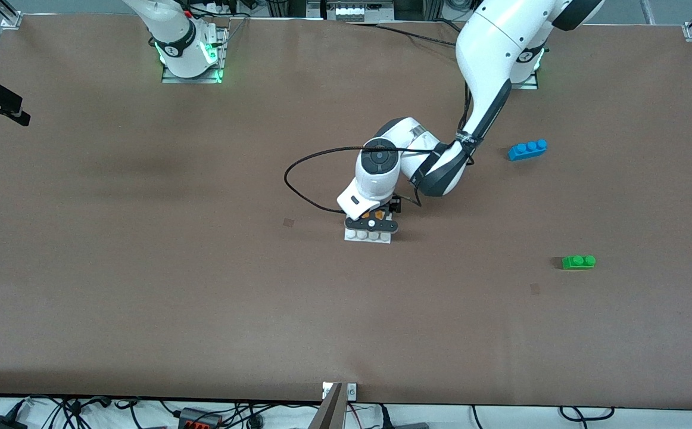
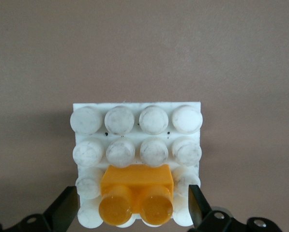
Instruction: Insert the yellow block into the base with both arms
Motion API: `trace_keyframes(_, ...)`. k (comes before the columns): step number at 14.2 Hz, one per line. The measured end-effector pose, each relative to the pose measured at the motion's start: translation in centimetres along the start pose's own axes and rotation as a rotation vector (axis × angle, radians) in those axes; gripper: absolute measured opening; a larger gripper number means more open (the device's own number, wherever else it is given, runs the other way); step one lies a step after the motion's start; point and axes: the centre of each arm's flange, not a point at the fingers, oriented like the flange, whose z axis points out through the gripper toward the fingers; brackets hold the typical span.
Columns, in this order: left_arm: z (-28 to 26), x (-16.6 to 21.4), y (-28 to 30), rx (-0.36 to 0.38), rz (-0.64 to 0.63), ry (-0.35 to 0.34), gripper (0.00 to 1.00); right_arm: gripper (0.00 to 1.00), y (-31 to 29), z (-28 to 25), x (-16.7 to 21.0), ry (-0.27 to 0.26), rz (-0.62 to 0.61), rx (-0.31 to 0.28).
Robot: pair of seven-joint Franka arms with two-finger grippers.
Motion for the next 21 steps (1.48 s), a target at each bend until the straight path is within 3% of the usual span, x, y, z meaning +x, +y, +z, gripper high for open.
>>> trace_keyframes(6, -6.8, 3.3, -5.2, 0.027, 0.006, 0.013, 1.0, 1.0, 0.0, -0.1, 0.0, 0.002, 0.0, 0.0)
trace_keyframes(12, -11.5, 3.8, -12.3, 0.059, 0.031, 0.02, 1.0, 1.0, 0.0, -0.2, 0.0, 0.003, 0.0, 0.0)
trace_keyframes(17, -17.4, 1.0, -18.3, 0.096, 0.068, 0.059, 1.0, 1.0, 0.0, -0.2, 0.0, 0.004, 0.0, -0.001)
trace_keyframes(21, -22.8, -1.3, -24.2, 0.1, 0.113, 0.02, 1.0, 1.0, 0.0, -0.2, 0.0, 0.003, -0.003, 0.0)
